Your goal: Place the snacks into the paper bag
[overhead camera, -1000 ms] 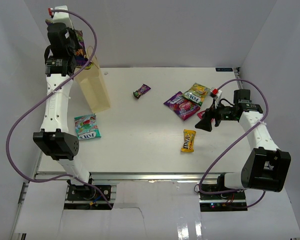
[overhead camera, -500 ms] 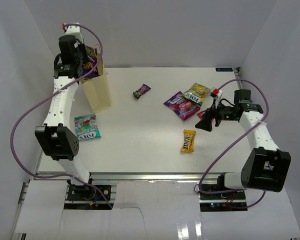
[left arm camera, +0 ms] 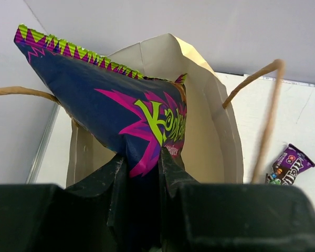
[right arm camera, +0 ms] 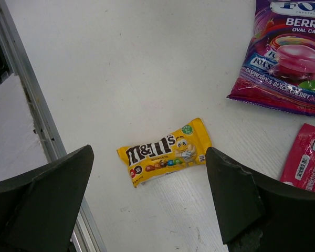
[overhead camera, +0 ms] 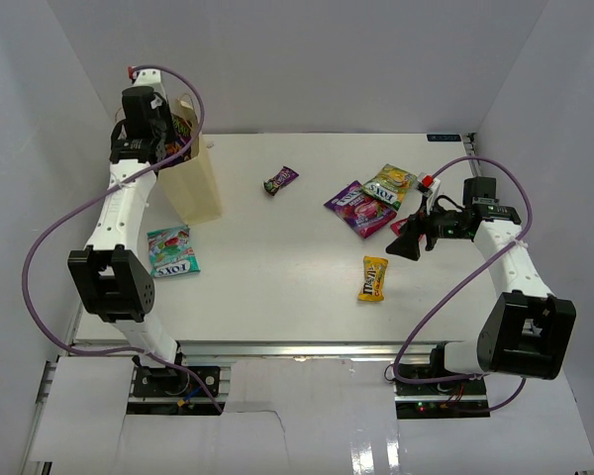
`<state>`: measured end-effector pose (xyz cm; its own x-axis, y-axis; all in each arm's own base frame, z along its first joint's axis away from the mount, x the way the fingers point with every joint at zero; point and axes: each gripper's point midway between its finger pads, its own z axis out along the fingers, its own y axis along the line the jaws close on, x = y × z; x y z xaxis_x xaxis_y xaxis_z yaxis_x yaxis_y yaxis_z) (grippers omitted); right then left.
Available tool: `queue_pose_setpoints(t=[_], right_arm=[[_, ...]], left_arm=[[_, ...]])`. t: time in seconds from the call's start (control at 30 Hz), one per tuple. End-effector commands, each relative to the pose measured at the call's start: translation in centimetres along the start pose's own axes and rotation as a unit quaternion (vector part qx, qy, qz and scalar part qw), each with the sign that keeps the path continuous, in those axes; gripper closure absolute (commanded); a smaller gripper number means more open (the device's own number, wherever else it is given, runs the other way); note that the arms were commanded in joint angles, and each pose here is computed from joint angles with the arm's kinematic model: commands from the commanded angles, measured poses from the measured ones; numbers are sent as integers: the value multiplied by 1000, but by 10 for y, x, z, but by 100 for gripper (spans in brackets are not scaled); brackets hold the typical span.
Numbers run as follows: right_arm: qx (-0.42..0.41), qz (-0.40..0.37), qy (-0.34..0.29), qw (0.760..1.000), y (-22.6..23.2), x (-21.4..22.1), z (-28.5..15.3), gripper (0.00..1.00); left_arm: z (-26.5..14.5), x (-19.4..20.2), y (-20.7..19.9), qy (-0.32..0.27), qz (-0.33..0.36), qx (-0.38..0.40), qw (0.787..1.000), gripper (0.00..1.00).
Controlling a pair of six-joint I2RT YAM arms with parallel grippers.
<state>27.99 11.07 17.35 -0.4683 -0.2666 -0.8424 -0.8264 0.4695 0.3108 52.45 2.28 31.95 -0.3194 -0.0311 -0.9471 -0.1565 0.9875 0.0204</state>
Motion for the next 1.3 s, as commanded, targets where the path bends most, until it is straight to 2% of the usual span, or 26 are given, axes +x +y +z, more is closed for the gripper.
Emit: queue_pose_setpoints(t=[0.0,0.17,0.27,0.4,0.43,0.53,0.73,0.83,0.87,0.9,0.97,1.0,1.03,1.1,1.13,1.17,1.23,1.27], right_arm=[[-14,2,-10,1000,2,0,1,7],[-13,0,-10,1000,3,0,1,8],[-15,0,-11,1000,4,0,1,8],[-14,-1,-11,1000,5,0,0,8],[-15,0,-11,1000,5,1,1,8],[-16,-3,-8,1000,6,3,0,10],[-19,-8,-1,1000,8,7,0,10],[-16,-9,7,1000,6,10,0,10],[-13,-8,12,1000,5,11,-1,10],[-9,-7,15,1000,4,13,-1,10],[9,1,28,1000,-3,17,-1,10],[18,8,33,999,-7,19,-1,10],[28,13,37,999,-10,20,-1,9],[57,18,52,997,-21,26,-2,9],[69,22,57,996,-24,29,-2,9],[97,12,61,993,-35,28,-4,9],[129,33,67,989,-43,33,-4,10],[167,22,72,983,-56,31,-5,10]], left_arm=[[-66,-108,13,-164,-30,-5,986,96],[-60,-93,22,-148,-44,-2,988,93],[-53,-83,17,-137,-53,11,989,87],[-43,-73,8,-122,-67,35,990,51],[-41,-71,7,-119,-71,38,990,34],[-44,-76,0,-117,-84,57,988,18],[-71,-103,-1,-139,-95,69,983,12],[-102,-113,1,-144,-105,71,981,11],[-111,-105,3,-127,-111,66,983,11],[-139,-110,8,-138,-123,63,981,11],[-152,-66,8,-93,-165,57,980,11],[-188,-63,9,-111,-182,67,975,11],[-181,-10,8,-59,-195,58,977,11],[-196,44,12,-8,-255,32,966,12],[-216,59,13,-9,-271,33,962,12],[-209,118,12,55,-300,10,952,12],[-212,161,12,96,-314,-6,945,12],[-208,199,13,144,-315,-29,938,12]])
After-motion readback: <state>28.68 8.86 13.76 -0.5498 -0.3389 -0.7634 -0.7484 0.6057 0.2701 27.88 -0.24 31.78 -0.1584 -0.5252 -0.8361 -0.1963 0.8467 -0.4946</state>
